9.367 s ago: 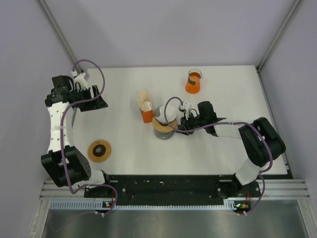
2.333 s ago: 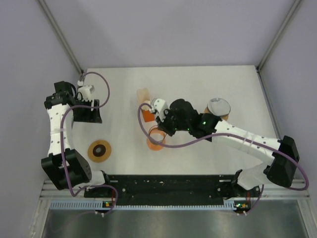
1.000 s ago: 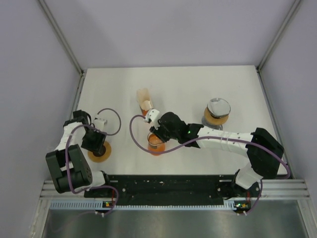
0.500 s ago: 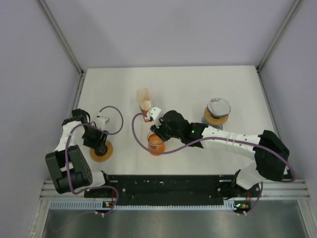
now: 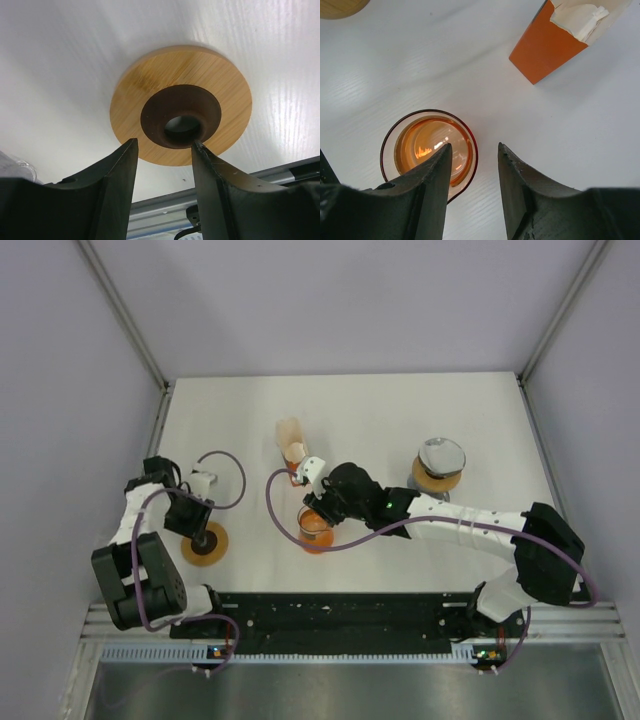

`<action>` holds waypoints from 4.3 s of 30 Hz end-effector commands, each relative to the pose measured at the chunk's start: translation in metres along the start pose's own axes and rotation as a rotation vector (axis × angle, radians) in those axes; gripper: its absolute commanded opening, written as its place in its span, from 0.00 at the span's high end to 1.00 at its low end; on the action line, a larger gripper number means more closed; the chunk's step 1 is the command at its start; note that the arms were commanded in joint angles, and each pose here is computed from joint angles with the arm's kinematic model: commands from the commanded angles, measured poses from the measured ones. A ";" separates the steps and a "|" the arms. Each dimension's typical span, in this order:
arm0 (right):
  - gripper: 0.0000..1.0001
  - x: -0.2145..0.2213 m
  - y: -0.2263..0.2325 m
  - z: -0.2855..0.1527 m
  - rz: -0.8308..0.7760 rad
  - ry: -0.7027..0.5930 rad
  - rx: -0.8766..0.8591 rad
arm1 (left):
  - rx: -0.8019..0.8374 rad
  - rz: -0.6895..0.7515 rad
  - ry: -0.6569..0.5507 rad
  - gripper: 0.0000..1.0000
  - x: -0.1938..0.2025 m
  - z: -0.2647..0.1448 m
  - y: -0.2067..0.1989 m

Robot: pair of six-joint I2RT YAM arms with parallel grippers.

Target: Place the coffee filter in the dripper

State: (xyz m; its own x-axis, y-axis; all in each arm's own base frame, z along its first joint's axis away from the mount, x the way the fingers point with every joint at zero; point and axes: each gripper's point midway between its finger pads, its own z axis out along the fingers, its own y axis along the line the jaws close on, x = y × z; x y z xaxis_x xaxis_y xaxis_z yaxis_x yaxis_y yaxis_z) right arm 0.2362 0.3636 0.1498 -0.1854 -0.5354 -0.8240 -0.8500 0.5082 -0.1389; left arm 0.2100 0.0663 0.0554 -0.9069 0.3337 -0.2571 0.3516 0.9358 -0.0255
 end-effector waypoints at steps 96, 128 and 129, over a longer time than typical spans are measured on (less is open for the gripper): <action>1.00 -0.204 -0.035 -0.100 0.039 -0.569 -0.080 | 0.677 0.178 -0.845 0.35 -0.174 -0.262 -0.165; 1.00 -0.025 -0.013 -0.021 -0.015 0.585 -0.059 | 0.080 -0.199 -0.712 0.28 -0.177 -0.197 -0.052; 1.00 -0.023 -0.013 -0.021 -0.017 0.595 -0.065 | 0.081 -0.198 -0.714 0.28 -0.178 -0.196 -0.052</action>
State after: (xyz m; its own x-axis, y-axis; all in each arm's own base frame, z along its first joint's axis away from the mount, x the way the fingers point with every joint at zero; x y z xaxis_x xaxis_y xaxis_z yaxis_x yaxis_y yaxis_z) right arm 0.2424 0.3571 0.1692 -0.4192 -0.8252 -0.3785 -0.8726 0.4813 -0.0828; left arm 0.3033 -0.0215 0.2792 -0.6440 -0.0241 -0.7647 0.2305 0.9469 -0.2239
